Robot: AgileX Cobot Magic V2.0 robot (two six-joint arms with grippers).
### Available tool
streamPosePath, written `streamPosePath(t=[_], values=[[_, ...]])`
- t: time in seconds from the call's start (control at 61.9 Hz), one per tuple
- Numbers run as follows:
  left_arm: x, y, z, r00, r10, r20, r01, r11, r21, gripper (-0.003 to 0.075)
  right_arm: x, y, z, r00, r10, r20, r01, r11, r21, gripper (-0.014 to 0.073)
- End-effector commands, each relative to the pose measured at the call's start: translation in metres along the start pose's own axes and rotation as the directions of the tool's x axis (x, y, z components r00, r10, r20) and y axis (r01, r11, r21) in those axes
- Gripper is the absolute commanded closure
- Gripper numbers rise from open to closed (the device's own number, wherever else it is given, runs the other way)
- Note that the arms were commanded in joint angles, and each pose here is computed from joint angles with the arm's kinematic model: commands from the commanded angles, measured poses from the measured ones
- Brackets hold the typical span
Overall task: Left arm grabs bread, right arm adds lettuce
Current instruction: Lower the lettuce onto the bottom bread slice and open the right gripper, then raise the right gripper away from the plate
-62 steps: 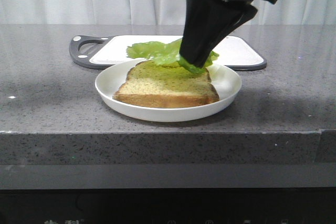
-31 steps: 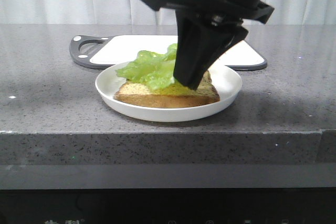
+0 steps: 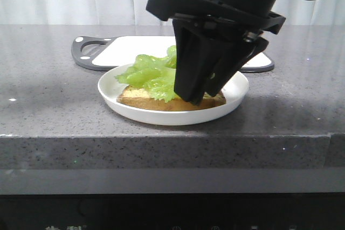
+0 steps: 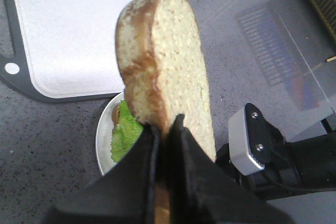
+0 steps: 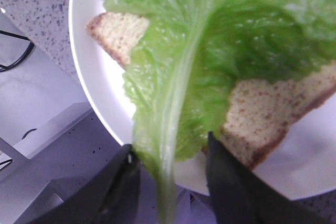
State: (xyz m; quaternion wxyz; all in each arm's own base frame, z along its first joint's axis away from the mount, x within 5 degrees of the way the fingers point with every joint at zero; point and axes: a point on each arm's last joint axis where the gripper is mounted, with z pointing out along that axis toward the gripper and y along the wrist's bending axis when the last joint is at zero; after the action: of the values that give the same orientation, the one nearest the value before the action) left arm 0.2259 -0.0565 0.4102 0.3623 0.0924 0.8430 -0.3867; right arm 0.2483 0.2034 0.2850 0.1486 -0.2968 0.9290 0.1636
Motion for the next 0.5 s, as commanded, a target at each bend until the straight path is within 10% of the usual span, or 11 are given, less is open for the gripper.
streamPosePath(t=[0.0,0.485], values=[[-0.009,-0.014,-0.010,0.996,0.003,0.090,-0.007,0.999,0.041,0.0739,-0.003,0.007,-0.033,0.993,-0.017,0.117,0.018,1.000,-0.007,0.0209],[-0.009,-0.014,-0.010,0.996,0.003,0.090,-0.007,0.999,0.041,0.0739,-0.010,0.005,-0.085,0.980,-0.064,0.191,0.038,0.990,0.138,0.0071]])
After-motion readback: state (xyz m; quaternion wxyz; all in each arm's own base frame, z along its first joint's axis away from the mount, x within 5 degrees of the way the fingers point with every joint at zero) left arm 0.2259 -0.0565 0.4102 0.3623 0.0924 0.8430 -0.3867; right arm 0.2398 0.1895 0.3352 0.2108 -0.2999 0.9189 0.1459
